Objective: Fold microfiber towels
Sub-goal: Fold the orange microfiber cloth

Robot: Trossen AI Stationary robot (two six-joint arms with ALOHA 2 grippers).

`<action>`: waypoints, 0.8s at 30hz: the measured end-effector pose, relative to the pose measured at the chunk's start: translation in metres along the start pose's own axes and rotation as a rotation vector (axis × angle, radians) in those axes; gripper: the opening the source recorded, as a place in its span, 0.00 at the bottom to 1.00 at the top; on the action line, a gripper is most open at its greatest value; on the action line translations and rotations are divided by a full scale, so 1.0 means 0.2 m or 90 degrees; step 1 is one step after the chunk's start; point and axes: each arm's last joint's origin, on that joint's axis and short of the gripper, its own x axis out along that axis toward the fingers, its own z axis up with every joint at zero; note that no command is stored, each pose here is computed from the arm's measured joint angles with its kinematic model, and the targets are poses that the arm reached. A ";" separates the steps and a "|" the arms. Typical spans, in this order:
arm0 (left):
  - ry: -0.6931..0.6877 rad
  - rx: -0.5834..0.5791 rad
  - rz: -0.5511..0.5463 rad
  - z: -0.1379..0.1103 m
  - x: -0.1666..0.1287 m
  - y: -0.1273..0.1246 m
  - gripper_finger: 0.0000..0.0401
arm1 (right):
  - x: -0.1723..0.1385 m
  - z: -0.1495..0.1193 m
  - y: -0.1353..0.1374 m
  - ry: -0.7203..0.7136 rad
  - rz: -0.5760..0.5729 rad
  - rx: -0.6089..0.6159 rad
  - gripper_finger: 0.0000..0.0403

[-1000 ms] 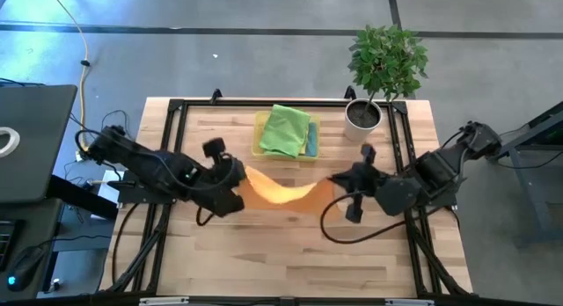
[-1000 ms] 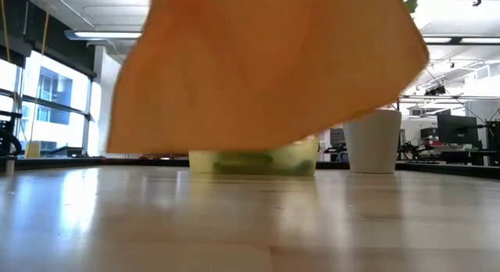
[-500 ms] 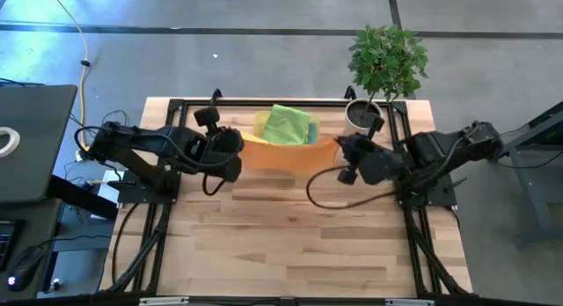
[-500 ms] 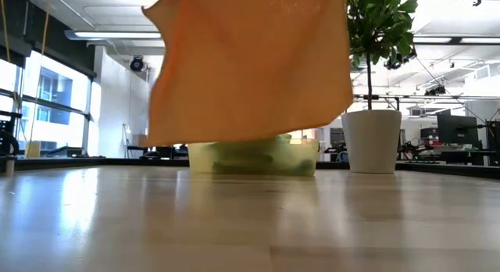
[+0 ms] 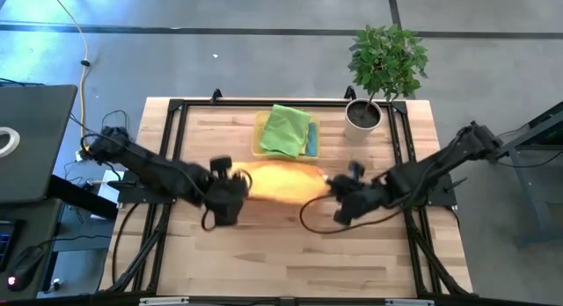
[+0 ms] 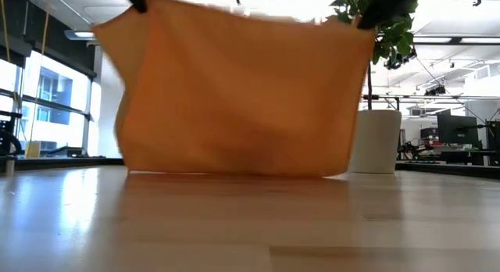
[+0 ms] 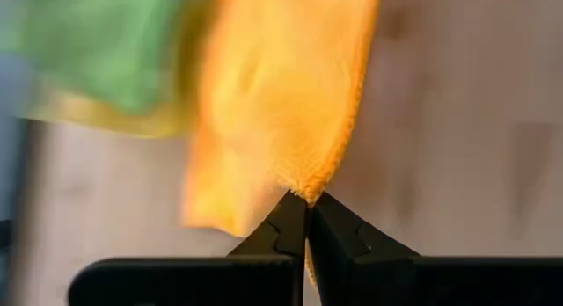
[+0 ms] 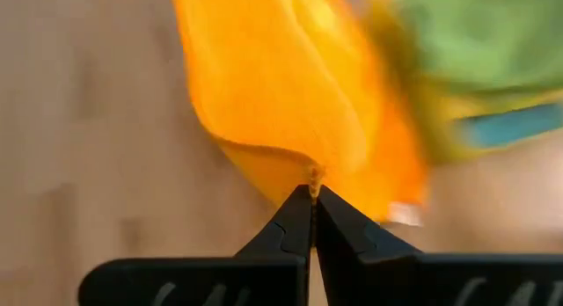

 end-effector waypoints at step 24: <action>0.054 0.128 -0.099 -0.08 0.37 -0.48 0.00 | 0.17 -0.40 0.21 0.059 0.231 0.161 0.00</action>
